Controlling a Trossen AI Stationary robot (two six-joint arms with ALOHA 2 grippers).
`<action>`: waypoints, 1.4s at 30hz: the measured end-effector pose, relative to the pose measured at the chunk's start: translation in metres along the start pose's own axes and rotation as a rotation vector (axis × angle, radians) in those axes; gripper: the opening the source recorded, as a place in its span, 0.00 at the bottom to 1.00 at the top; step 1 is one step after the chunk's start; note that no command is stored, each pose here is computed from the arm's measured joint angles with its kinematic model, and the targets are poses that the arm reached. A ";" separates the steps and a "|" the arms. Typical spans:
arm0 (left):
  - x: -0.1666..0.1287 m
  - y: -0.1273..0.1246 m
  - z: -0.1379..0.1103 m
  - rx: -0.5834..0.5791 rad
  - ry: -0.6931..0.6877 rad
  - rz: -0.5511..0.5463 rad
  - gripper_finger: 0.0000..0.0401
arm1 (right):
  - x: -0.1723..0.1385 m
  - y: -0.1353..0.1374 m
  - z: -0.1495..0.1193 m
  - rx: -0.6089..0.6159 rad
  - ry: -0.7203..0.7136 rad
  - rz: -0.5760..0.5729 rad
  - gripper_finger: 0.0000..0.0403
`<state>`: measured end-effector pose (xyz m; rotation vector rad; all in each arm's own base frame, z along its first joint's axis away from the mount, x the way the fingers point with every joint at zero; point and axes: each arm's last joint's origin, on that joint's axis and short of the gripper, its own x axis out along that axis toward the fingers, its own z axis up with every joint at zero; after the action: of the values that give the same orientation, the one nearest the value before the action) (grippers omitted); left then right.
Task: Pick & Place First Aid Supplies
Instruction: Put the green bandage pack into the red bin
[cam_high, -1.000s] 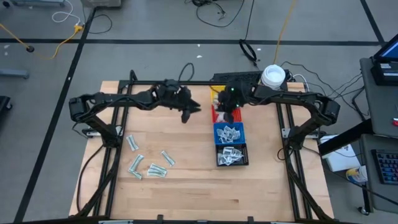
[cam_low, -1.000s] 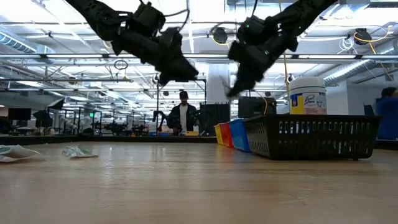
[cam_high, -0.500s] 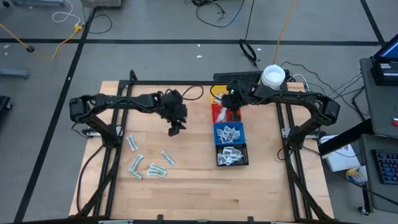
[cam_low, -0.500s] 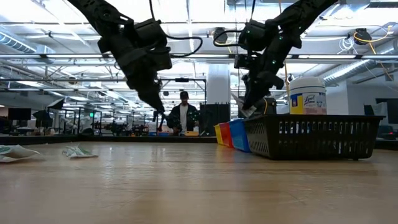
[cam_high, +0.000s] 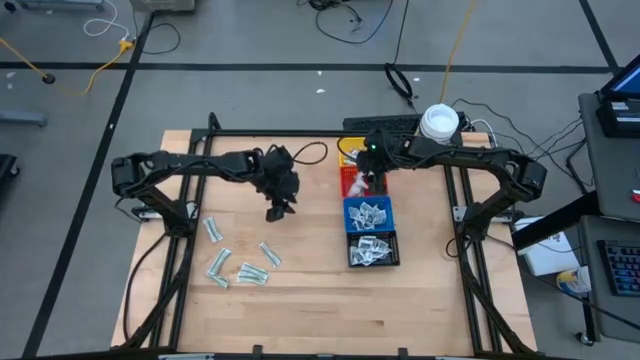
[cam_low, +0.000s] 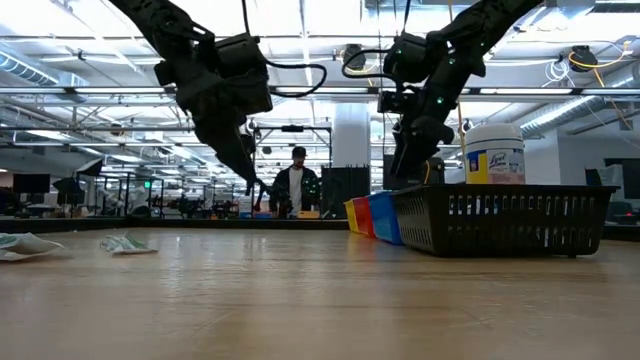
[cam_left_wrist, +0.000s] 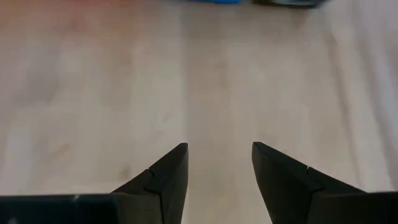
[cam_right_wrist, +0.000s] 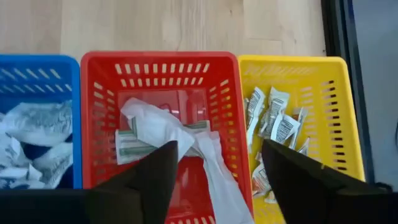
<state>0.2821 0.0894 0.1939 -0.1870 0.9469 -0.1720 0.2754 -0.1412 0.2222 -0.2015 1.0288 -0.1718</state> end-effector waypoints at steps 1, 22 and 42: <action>0.001 -0.002 0.000 0.030 -0.003 -0.031 0.45 | 0.000 0.000 0.000 0.019 -0.002 -0.001 0.58; 0.023 -0.082 -0.037 0.655 0.392 -0.197 0.45 | 0.000 -0.001 0.002 0.115 -0.023 -0.002 0.61; 0.054 -0.112 -0.070 0.680 0.372 -0.126 0.44 | 0.000 0.004 0.005 0.137 -0.031 0.004 0.60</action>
<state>0.2488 -0.0379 0.1374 0.4282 1.1920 -0.6487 0.2801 -0.1365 0.2237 -0.0769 0.9828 -0.2340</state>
